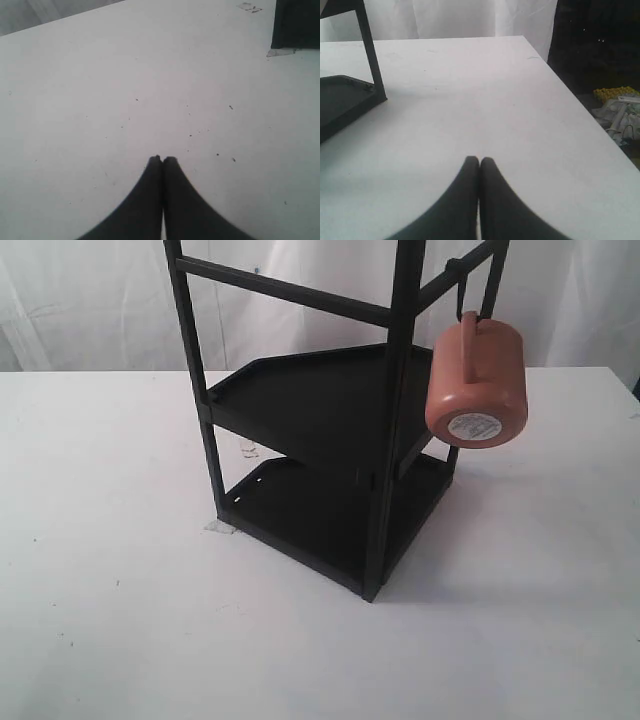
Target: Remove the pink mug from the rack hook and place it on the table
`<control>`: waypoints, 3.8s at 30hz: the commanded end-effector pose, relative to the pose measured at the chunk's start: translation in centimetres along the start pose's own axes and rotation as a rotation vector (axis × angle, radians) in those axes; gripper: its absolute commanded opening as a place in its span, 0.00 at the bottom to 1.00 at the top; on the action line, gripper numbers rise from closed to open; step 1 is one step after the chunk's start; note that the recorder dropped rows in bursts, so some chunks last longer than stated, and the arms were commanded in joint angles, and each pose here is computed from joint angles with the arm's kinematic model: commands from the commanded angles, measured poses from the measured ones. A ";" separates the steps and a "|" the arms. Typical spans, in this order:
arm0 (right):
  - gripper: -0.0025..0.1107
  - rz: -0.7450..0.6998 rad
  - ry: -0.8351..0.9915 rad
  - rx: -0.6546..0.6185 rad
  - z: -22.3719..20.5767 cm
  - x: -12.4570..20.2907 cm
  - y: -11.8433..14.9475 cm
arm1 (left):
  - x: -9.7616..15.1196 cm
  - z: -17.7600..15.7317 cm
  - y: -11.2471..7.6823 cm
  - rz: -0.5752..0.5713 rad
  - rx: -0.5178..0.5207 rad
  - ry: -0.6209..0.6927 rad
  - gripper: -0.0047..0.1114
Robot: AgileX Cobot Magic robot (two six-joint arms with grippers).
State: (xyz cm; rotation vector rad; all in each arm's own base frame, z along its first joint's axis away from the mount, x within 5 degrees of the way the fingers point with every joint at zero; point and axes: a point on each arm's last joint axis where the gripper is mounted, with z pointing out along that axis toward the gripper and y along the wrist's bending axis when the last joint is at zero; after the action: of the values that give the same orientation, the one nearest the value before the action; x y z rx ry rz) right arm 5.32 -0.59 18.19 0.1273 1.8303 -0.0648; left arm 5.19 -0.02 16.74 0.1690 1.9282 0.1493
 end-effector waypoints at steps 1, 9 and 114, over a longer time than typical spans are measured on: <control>0.02 -0.002 -0.018 0.009 0.0 -0.1 -0.1 | 0.1 0.0 -0.1 -0.006 0.008 -0.003 0.04; 0.02 -0.003 -0.203 0.009 -0.2 -1.8 -0.1 | 0.1 0.0 -0.1 -0.006 0.008 -0.003 0.04; 0.02 -0.166 0.598 -0.676 3.4 -19.1 7.1 | 0.1 0.0 -0.1 -0.006 0.008 -0.003 0.04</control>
State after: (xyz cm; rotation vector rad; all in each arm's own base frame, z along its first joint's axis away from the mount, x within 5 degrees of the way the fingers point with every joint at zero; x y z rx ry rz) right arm 14.80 4.75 34.29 -0.4618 2.3698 0.5110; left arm 5.19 -0.02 16.74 0.1690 1.9282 0.1493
